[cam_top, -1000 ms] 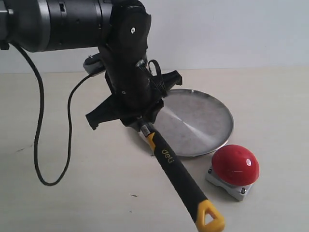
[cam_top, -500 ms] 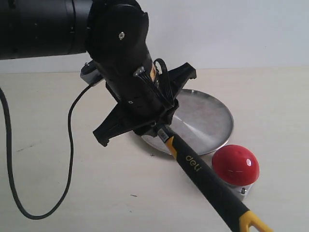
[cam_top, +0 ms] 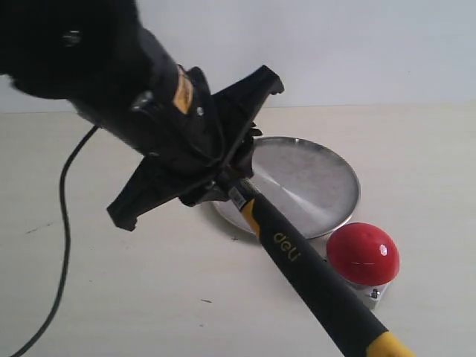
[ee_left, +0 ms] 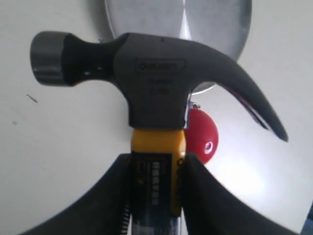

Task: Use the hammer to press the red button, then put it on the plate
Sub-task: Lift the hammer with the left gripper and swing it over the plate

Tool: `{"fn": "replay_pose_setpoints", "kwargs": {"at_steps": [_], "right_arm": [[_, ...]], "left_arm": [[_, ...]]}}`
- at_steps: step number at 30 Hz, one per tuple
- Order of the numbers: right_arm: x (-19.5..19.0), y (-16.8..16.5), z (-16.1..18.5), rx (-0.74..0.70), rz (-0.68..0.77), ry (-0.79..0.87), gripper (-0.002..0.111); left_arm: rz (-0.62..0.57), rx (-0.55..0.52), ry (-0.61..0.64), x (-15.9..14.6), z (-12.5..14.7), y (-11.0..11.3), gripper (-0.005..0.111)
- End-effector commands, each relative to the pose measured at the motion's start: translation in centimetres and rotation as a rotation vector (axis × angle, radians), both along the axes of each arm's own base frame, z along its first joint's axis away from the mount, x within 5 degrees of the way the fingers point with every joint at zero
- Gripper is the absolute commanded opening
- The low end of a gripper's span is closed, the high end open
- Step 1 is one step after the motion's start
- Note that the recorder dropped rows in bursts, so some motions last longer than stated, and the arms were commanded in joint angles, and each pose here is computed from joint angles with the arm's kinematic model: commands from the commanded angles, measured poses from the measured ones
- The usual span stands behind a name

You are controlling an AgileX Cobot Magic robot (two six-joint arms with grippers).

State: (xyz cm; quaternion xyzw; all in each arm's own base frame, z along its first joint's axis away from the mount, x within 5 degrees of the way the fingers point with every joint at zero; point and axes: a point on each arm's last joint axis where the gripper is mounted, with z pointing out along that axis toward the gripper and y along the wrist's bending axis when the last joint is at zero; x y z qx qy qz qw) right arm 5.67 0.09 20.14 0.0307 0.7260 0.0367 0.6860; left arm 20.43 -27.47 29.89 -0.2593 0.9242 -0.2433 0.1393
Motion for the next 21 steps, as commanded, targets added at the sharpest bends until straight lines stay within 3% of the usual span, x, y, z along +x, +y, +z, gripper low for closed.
{"fn": "replay_pose_setpoints", "kwargs": {"at_steps": [1, 4, 7, 8, 21], "right_arm": [[0.0, 0.0, 0.0, -0.006, -0.007, -0.012, 0.000], [0.0, 0.0, 0.0, -0.006, -0.007, -0.012, 0.000], [0.0, 0.0, 0.0, -0.006, -0.007, -0.012, 0.000], [0.0, 0.0, 0.0, -0.006, -0.007, -0.012, 0.000], [0.0, 0.0, 0.0, -0.006, -0.007, -0.012, 0.000]], "left_arm": [[0.014, -0.154, -0.099, -2.0, 1.6, 2.8, 0.000], [-0.007, -0.277, -0.156, -3.0, 0.4, 3.7, 0.000], [-0.035, -0.528, -0.253, -3.4, -0.7, 3.4, 0.000], [-0.036, -0.559, -0.261, -3.4, -0.8, 3.4, 0.000], [-0.035, -0.548, -0.256, -3.4, -0.9, 3.4, 0.000]]}}
